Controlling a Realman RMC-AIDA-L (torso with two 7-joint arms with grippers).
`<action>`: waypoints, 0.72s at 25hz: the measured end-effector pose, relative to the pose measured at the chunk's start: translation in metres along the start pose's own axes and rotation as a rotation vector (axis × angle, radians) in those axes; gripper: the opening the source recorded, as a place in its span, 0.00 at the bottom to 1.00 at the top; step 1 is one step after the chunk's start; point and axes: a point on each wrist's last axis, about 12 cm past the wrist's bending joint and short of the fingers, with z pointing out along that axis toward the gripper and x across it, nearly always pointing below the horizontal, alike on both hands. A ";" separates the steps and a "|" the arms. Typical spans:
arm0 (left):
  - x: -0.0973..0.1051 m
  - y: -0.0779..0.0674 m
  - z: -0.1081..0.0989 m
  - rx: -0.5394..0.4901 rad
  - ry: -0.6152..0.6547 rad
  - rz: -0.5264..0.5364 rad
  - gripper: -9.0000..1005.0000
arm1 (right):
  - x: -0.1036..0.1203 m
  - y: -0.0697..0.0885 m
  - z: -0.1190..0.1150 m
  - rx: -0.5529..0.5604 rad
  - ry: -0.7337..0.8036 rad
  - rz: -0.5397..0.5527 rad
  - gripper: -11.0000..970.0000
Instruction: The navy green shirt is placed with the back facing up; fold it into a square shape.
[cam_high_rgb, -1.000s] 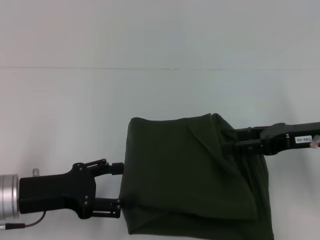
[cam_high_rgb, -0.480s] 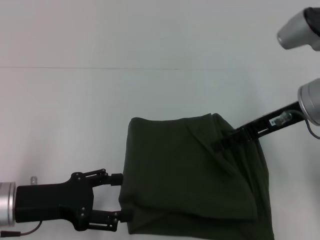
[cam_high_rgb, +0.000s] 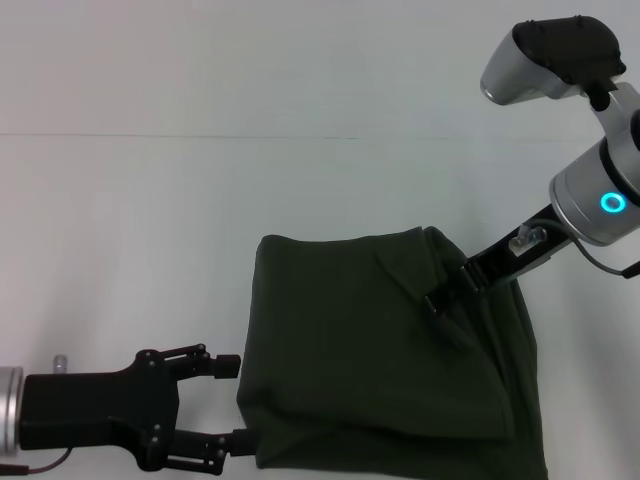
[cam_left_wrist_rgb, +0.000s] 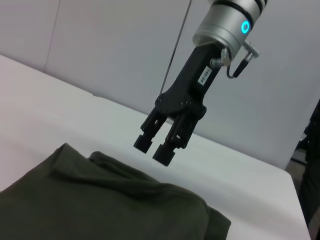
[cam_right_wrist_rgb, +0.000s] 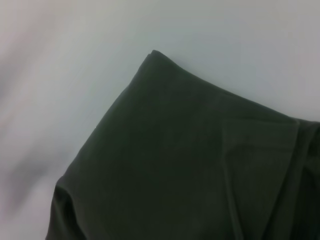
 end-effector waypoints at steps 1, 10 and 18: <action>-0.001 -0.001 -0.002 0.000 -0.001 0.002 0.93 | 0.000 0.001 0.001 0.002 0.005 -0.004 0.91; -0.003 -0.008 -0.005 0.052 0.009 0.005 0.93 | 0.000 0.008 0.013 0.014 0.054 -0.004 0.91; -0.001 -0.010 -0.004 0.068 0.034 0.000 0.93 | -0.003 0.009 0.020 0.025 0.066 0.002 0.91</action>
